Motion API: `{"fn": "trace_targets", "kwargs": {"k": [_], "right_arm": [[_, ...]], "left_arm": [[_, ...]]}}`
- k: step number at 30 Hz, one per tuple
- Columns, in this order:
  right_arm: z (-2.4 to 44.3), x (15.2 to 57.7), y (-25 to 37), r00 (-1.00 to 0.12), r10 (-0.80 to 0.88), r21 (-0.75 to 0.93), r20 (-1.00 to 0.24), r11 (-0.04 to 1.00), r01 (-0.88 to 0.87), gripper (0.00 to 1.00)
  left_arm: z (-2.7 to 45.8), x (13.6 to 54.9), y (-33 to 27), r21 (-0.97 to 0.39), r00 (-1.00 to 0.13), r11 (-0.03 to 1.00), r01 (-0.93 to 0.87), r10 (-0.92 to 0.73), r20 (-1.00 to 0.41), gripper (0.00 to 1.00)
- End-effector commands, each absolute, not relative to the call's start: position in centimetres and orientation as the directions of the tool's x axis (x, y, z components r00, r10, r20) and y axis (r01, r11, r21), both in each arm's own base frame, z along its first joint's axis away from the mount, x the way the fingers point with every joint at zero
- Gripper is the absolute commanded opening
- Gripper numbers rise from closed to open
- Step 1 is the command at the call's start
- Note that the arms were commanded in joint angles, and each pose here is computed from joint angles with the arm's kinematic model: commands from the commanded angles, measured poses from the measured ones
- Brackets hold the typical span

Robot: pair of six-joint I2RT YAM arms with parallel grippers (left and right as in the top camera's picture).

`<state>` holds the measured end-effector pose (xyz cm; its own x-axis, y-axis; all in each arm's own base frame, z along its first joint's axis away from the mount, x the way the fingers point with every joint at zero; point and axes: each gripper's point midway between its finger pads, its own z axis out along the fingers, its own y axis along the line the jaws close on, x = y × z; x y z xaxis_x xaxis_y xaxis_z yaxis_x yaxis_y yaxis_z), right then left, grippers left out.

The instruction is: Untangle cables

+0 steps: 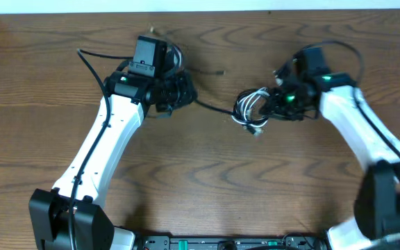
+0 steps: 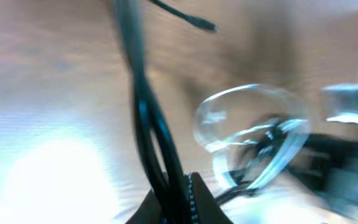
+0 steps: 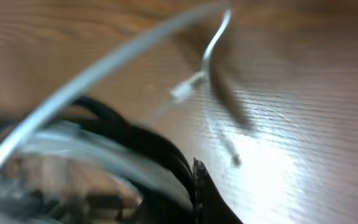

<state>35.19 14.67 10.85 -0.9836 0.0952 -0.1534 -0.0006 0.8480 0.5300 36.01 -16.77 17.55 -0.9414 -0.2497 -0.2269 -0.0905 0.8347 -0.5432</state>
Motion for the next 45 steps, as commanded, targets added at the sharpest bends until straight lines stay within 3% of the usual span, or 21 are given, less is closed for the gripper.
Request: {"fn": "trace_targets", "kwargs": {"k": [1, 6, 15, 21, 40, 45], "right_arm": [[13.9, 34.9, 12.9, -0.958, 0.041, 0.485, -0.282, 0.868, -0.106, 0.01], [14.4, 34.2, 11.3, -0.955, 0.076, 0.396, -0.288, 0.917, -0.047, 0.01], [13.6, 33.9, 9.8, -0.956, 0.122, 0.311, -0.267, 0.950, 0.035, 0.01], [13.5, 33.7, 10.0, -0.959, 0.116, 0.310, -0.258, 0.950, 0.031, 0.01], [14.2, 32.9, 12.1, -0.971, 0.086, 0.423, -0.224, 0.906, -0.017, 0.01], [14.6, 32.8, 12.5, -0.970, 0.085, 0.446, -0.228, 0.895, -0.027, 0.01]], "left_arm": [[16.2, 36.6, -12.4, -0.336, -0.924, 0.935, -0.110, -0.221, -0.313, 0.08], [15.9, 35.8, -12.5, -0.329, -0.937, 0.939, -0.097, -0.197, -0.288, 0.12], [19.4, 33.7, -20.4, -0.669, -0.975, 0.737, 0.099, -0.061, -0.212, 0.32], [19.2, 33.5, -24.4, -0.668, -0.970, 0.731, 0.138, -0.037, -0.241, 0.43], [11.1, 34.5, -32.6, -0.649, -0.986, 0.759, 0.059, -0.056, -0.156, 0.43], [8.1, 35.1, -31.5, -0.560, -0.984, 0.828, 0.018, -0.085, -0.157, 0.42]]}}
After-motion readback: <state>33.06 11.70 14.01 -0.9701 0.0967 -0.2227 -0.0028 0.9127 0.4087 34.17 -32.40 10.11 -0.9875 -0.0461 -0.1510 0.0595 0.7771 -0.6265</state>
